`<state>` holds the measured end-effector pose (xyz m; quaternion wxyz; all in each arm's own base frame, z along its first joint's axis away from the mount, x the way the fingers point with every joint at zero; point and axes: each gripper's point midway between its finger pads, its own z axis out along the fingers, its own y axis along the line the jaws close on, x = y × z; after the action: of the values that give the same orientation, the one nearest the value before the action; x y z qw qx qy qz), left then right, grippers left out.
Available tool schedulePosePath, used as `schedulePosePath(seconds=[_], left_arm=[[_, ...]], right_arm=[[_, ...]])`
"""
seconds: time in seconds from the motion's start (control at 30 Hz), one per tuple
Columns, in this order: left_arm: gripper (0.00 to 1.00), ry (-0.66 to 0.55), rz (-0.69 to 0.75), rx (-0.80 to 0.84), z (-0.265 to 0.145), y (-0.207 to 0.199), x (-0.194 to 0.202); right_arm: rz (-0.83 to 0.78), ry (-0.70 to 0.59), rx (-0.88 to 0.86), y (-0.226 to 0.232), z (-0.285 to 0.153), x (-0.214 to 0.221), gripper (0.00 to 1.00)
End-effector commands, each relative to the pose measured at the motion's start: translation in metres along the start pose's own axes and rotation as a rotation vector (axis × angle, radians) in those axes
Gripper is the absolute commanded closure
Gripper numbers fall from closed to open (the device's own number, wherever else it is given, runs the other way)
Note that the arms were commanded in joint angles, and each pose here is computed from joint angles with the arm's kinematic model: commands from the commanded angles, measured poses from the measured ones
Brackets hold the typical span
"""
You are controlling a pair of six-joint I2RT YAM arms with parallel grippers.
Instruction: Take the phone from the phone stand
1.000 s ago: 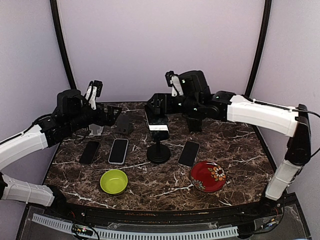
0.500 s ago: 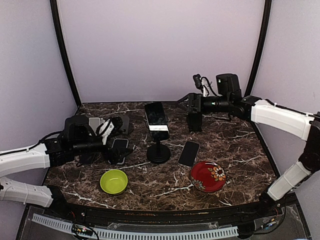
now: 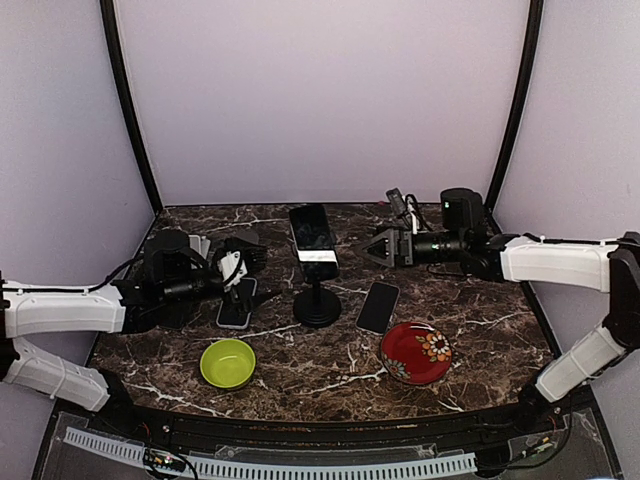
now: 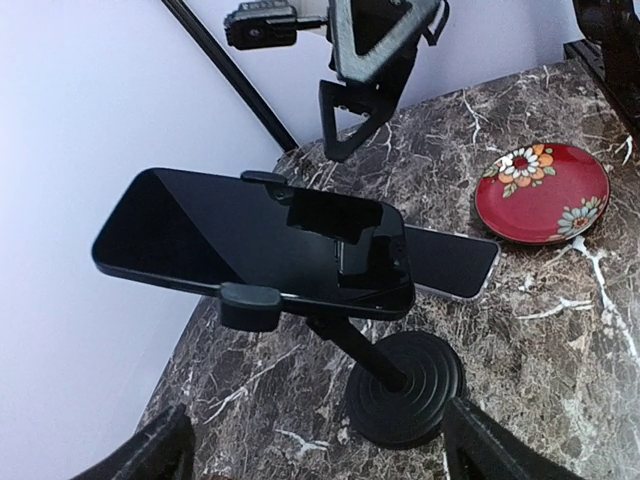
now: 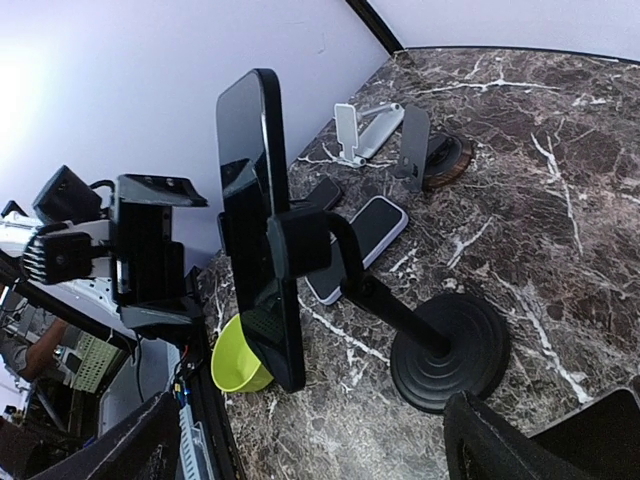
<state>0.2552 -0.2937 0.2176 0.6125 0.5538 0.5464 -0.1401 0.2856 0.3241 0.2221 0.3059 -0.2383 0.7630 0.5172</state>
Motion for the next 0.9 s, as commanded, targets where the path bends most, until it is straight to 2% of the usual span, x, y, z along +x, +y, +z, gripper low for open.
schedulePosePath(seconds=[0.0, 0.27, 0.47, 0.87], left_arm=[[0.15, -0.070, 0.133, -0.034, 0.013, 0.014, -0.009], [0.15, -0.149, 0.136, -0.085, 0.015, 0.032, -0.012], [0.14, -0.177, 0.106, -0.086, 0.014, 0.041, -0.011], [0.14, -0.174, 0.092, -0.077, 0.020, 0.051, 0.000]], right_arm=[[-0.030, -0.068, -0.173, 0.024, 0.000, -0.015, 0.09], [0.045, -0.030, -0.271, 0.015, 0.022, -0.001, 0.17], [0.039, 0.009, -0.329, 0.017, 0.036, 0.006, 0.20], [0.033, 0.044, -0.493, 0.033, 0.055, 0.008, 0.38]])
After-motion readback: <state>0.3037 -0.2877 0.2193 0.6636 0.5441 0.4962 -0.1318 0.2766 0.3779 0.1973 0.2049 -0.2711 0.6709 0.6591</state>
